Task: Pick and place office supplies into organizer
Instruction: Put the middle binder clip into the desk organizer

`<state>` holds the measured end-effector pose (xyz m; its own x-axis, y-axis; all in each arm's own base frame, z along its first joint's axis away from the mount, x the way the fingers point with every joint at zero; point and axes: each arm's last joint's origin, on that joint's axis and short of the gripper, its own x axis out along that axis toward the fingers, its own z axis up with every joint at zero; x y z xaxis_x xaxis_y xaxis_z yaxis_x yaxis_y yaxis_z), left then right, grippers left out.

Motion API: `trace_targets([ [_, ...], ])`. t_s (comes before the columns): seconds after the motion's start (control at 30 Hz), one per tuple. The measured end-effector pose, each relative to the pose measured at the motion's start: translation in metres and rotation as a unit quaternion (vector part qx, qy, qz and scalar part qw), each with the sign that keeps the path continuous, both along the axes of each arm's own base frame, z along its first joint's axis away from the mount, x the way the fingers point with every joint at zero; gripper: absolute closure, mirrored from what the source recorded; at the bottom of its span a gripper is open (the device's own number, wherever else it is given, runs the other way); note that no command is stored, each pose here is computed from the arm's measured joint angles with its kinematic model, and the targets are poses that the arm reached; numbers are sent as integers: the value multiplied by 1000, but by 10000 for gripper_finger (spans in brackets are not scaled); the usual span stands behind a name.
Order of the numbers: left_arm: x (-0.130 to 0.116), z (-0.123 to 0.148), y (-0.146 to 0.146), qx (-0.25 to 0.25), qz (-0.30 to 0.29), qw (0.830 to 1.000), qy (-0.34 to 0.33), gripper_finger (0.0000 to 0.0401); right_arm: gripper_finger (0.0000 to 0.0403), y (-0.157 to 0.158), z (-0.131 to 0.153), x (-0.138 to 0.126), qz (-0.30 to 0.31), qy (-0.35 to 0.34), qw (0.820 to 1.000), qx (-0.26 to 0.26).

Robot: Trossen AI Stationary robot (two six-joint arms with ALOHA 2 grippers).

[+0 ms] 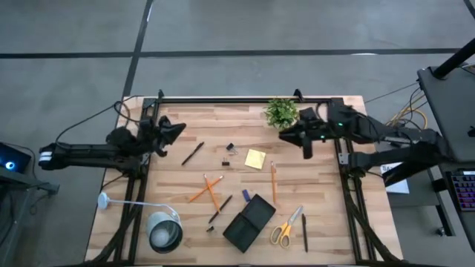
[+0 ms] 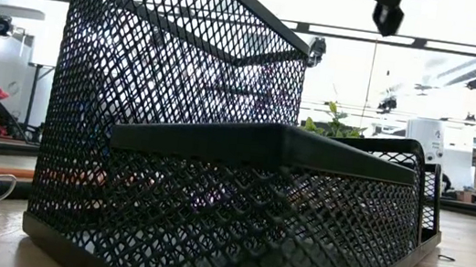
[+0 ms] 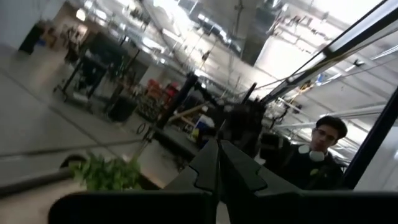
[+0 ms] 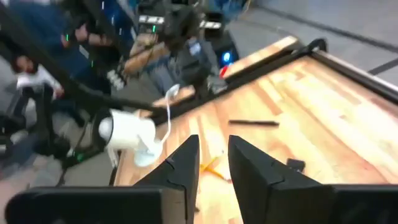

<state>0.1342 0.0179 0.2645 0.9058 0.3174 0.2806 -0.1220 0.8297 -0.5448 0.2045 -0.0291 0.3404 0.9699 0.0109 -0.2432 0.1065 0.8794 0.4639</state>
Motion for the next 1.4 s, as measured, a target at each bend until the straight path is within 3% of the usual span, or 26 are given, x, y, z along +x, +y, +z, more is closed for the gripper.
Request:
trace_targets([
  [0.13,0,-1,0,-7,-5,1000,4,401,313,2,15,24,29,27,999,-16],
  [0.27,2,-12,0,-11,-10,998,63,401,305,6,15,51,66,86,992,-63],
  [0.5,-1,-11,0,-22,-1,999,50,401,295,13,-20,109,141,171,972,-81],
  [0.73,-6,-7,0,-21,7,999,35,401,280,9,-45,154,173,199,956,-133],
  [0.97,-6,-8,0,-24,7,999,34,401,253,7,-89,194,190,251,940,-130],
  [1.4,-6,-6,1,-24,15,999,22,401,214,-10,-145,242,185,297,932,-91],
])
